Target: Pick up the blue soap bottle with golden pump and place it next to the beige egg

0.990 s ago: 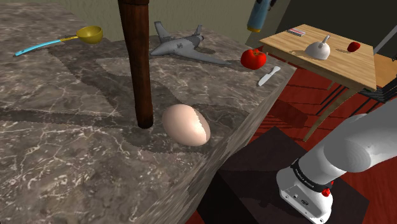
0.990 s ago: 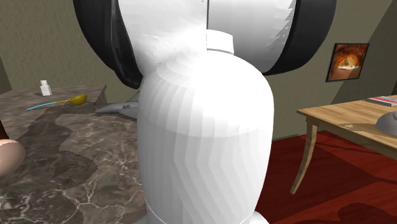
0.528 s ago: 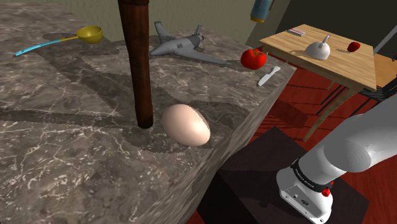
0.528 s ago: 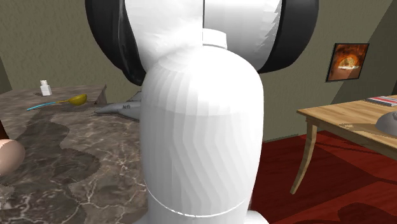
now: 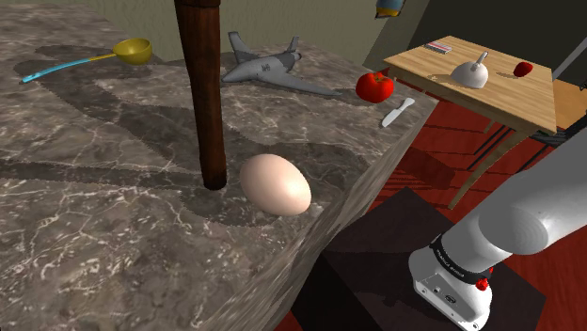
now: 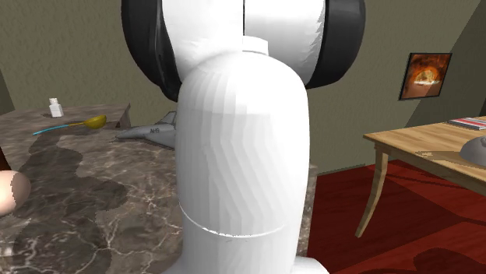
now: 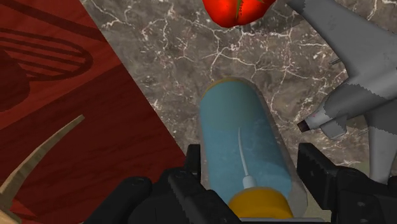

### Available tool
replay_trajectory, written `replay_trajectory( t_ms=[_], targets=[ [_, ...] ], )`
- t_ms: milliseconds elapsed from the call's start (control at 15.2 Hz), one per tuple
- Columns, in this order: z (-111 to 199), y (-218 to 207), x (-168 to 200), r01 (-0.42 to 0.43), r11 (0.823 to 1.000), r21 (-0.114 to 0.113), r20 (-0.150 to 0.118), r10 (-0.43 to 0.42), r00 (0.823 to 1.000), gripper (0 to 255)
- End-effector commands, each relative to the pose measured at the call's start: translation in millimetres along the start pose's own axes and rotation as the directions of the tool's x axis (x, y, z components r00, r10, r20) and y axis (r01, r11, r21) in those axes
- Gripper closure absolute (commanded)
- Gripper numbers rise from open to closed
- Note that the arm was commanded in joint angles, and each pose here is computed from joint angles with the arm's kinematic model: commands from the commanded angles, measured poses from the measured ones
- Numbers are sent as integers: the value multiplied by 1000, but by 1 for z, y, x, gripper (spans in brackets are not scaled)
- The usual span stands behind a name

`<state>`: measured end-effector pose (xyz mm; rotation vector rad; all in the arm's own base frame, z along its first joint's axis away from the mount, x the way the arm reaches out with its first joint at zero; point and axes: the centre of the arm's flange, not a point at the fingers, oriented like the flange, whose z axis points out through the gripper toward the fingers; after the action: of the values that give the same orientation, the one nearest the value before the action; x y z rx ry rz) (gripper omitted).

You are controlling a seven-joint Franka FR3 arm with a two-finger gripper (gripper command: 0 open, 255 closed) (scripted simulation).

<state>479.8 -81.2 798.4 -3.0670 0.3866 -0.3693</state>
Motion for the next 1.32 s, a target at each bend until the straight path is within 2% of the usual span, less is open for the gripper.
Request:
replay_trajectory(
  t_ms=[0, 594, 1254],
  targets=[
    [-10, -1, 2, 0, 1000, 0, 0, 0, 1000, 255],
    [-52, -3, 12, 0, 1000, 0, 0, 0, 1000, 255],
    [-66, -107, -70, 0, 1000, 0, 0, 0, 1000, 255]
  ],
)
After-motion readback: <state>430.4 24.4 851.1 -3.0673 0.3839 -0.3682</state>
